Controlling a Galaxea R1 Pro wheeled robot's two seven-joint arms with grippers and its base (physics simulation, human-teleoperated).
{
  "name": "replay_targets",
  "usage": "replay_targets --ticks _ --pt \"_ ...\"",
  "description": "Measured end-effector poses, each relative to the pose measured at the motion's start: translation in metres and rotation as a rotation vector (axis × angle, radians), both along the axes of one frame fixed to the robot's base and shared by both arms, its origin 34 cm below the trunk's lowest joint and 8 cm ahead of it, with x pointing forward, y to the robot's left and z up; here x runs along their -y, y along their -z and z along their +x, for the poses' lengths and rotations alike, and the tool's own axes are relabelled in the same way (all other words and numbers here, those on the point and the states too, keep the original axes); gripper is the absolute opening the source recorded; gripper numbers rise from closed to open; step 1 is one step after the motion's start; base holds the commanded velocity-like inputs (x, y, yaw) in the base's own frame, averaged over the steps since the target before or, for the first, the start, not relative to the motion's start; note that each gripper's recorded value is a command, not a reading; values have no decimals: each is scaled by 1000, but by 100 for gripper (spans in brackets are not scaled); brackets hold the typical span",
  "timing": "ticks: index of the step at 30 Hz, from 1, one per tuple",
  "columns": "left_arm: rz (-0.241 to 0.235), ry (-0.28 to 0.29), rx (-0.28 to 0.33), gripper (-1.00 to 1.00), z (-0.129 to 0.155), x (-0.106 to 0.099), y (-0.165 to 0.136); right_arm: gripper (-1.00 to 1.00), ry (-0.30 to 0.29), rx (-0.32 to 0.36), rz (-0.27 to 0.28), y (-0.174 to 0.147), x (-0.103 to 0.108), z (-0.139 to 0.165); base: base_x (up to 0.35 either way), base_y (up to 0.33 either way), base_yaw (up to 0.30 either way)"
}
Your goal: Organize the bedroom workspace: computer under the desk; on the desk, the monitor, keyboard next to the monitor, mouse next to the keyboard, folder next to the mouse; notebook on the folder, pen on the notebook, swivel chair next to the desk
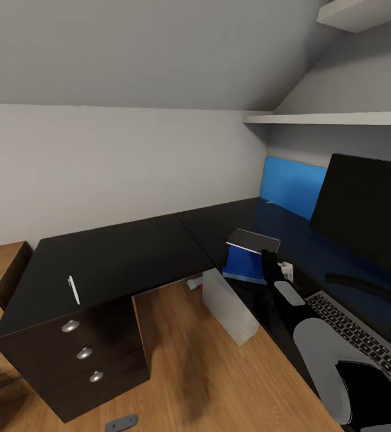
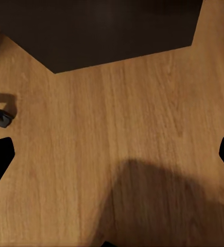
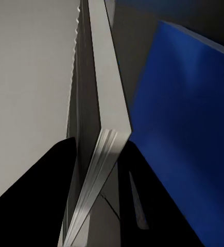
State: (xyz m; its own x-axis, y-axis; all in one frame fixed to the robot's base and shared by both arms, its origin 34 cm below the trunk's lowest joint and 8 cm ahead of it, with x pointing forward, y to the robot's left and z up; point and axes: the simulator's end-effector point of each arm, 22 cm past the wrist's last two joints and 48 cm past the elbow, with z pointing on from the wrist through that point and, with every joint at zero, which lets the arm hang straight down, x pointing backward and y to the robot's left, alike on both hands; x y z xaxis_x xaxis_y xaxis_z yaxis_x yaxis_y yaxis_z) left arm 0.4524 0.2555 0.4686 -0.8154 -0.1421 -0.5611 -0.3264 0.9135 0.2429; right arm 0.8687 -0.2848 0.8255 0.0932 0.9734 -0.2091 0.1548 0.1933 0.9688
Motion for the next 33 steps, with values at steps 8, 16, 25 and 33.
replay_targets --ticks 8,16,25,33 --pt "1 0 -2 100 0 0 -7 -100 -1 0 4 -7 0 1 0 0 0" --pt "6 0 -10 100 -3 -2 -5 -100 4 -20 3 -3 1 0 0 0 0" --pt "7 1 -11 100 -3 -2 -5 -100 16 -94 7 13 3 -3 0 0 0" --pt "7 1 -10 100 -3 -2 -5 -100 19 -111 6 17 3 -4 0 0 0"
